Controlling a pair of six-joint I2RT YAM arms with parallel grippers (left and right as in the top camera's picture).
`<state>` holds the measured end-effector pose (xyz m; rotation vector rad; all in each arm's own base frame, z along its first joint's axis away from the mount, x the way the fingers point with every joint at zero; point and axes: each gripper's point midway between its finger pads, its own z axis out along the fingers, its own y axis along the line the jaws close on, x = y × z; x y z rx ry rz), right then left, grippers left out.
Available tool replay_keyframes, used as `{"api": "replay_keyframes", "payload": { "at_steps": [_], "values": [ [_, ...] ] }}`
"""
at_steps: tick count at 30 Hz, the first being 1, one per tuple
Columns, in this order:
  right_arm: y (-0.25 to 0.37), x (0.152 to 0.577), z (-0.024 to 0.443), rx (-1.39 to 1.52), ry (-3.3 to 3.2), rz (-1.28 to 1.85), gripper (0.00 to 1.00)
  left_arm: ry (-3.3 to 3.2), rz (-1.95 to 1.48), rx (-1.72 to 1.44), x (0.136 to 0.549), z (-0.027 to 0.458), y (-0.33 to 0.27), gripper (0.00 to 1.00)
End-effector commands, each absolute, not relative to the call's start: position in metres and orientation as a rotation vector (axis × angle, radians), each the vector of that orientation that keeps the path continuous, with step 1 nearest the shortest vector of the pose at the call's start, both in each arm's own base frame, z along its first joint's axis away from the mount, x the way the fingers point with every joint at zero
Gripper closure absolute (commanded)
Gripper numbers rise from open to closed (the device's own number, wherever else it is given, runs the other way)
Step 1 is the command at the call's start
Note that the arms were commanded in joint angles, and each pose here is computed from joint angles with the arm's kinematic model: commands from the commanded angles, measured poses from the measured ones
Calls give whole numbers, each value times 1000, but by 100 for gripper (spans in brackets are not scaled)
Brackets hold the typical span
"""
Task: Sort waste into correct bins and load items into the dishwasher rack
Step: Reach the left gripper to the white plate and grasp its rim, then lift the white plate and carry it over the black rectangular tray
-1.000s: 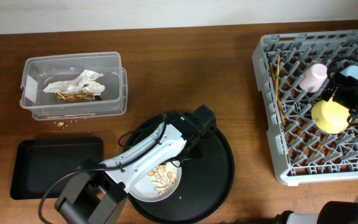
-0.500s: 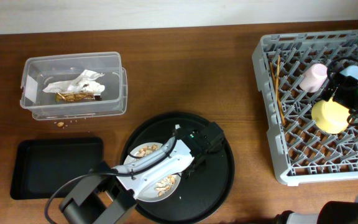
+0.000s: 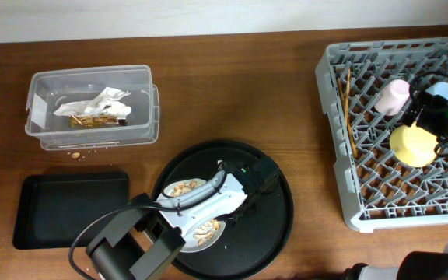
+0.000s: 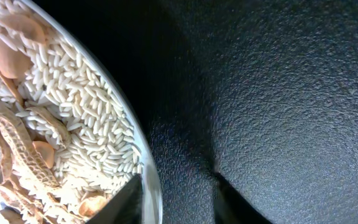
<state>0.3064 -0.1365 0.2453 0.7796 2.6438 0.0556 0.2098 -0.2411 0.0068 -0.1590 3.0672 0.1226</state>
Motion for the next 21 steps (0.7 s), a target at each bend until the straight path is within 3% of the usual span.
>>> {"api": "replay_keyframes", "payload": {
  "at_steps": [1, 5, 8, 21],
  "values": [
    [-140, 307, 247, 775, 2640, 39, 1, 3080, 140, -176, 207, 2, -239, 77],
    [-140, 307, 247, 774, 2640, 39, 1, 3081, 139, -176, 207, 2, -239, 85],
    [-140, 307, 247, 775, 2640, 39, 1, 3081, 140, -176, 207, 3, -239, 99],
    [-140, 307, 247, 775, 2640, 39, 1, 3060, 284, -163, 213, 35, -229, 99]
  ]
}}
